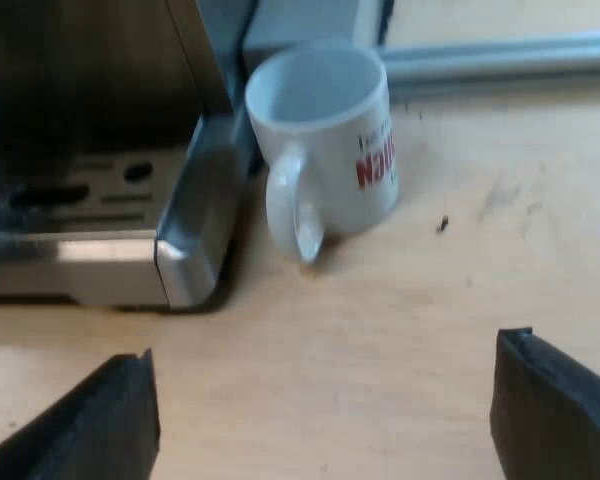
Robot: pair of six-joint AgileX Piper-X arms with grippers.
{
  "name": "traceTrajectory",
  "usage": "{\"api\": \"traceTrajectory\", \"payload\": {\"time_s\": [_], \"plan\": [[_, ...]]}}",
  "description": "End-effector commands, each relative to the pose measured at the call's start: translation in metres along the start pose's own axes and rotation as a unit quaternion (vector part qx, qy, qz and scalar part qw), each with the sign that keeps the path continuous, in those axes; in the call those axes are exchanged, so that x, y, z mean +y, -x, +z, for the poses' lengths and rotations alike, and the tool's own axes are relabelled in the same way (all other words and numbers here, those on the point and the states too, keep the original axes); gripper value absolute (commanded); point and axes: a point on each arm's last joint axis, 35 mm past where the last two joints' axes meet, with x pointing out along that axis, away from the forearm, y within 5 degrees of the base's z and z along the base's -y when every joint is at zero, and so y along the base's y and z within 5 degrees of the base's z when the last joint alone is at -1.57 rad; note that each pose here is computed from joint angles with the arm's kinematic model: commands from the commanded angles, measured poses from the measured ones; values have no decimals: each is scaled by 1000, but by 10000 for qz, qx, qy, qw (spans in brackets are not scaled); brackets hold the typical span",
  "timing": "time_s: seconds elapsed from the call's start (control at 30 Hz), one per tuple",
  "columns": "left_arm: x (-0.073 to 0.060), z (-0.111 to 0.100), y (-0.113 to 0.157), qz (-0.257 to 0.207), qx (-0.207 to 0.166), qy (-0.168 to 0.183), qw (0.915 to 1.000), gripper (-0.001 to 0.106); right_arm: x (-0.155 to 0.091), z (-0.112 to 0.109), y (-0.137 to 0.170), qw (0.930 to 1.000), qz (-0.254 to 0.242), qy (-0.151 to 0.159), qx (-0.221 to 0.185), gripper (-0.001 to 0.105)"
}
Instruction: Put the handle in the coffee machine
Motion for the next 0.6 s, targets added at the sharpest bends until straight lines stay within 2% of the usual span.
{"api": "traceTrajectory", "payload": {"time_s": [0.03, 0.17, 0.6], "plan": [[3, -5, -10, 85, 149, 45, 9998, 75, 0, 1, 0, 10000, 45, 34, -2, 70], [4, -8, -12, 89, 192, 55, 9998, 75, 3, -9, 0, 9989, 173, 95, 428, 70], [4, -8, -12, 80, 192, 83, 9997, 75, 3, -9, -1, 9988, 176, 119, 435, 70]]}}
